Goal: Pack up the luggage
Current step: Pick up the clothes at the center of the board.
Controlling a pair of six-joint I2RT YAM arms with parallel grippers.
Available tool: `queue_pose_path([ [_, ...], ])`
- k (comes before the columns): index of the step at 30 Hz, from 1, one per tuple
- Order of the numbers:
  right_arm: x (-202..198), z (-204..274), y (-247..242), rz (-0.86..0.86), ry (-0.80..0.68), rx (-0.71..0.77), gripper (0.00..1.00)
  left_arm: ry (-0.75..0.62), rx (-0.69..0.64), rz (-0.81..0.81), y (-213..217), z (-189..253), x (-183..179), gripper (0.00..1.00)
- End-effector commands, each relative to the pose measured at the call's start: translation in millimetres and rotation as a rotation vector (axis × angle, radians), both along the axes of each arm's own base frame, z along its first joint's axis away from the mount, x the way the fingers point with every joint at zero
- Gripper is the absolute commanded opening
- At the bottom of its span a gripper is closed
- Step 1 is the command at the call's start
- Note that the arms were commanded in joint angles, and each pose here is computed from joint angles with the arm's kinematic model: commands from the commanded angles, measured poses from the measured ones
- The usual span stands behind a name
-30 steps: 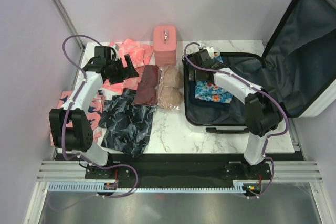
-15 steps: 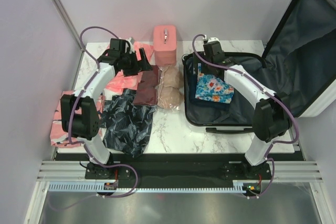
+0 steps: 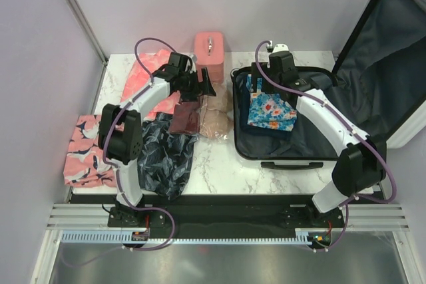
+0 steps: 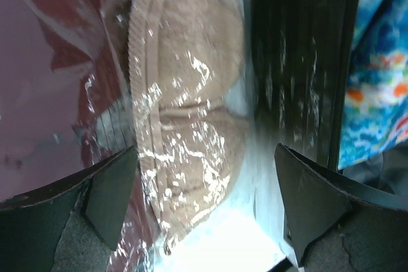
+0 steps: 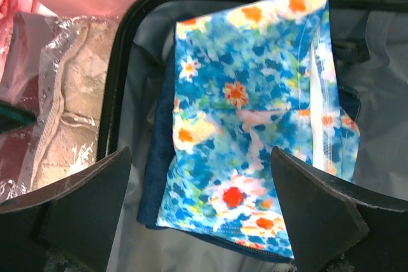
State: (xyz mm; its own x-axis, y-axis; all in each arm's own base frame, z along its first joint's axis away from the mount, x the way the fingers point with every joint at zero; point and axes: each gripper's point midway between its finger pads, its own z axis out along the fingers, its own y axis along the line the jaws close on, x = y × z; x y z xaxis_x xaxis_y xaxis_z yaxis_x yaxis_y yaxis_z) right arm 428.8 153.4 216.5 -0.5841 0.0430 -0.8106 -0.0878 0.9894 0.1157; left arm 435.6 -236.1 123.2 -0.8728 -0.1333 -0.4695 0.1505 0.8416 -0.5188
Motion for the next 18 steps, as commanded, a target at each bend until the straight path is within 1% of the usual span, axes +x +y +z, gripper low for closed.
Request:
queue_pose_path([
  [1,-9.0,9.4,-1.5,0.004,-0.015,0.034,0.98,-0.075,-0.026,0.078,-0.6,17.5,34.2,0.95],
  [7,-17.1,12.9,0.5,0.026,-0.012,0.051,0.98,-0.108,-0.017,0.080,-9.5,3.8,59.0,0.93],
  [8,-17.7,12.9,0.1,0.027,-0.011,0.048,0.98,-0.098,-0.003,0.084,-9.4,-5.8,61.5,0.92],
  [10,-20.8,13.9,-1.5,0.033,-0.007,0.037,0.98,-0.096,0.001,0.087,-9.6,-9.9,64.2,0.92],
  [14,-24.4,14.8,-3.9,0.040,-0.008,0.025,0.98,-0.113,0.063,0.126,0.2,-17.5,70.4,0.92],
  [18,-25.3,11.4,-3.6,0.025,0.005,0.042,0.98,-0.118,0.088,0.133,5.5,-18.0,68.5,0.92],
])
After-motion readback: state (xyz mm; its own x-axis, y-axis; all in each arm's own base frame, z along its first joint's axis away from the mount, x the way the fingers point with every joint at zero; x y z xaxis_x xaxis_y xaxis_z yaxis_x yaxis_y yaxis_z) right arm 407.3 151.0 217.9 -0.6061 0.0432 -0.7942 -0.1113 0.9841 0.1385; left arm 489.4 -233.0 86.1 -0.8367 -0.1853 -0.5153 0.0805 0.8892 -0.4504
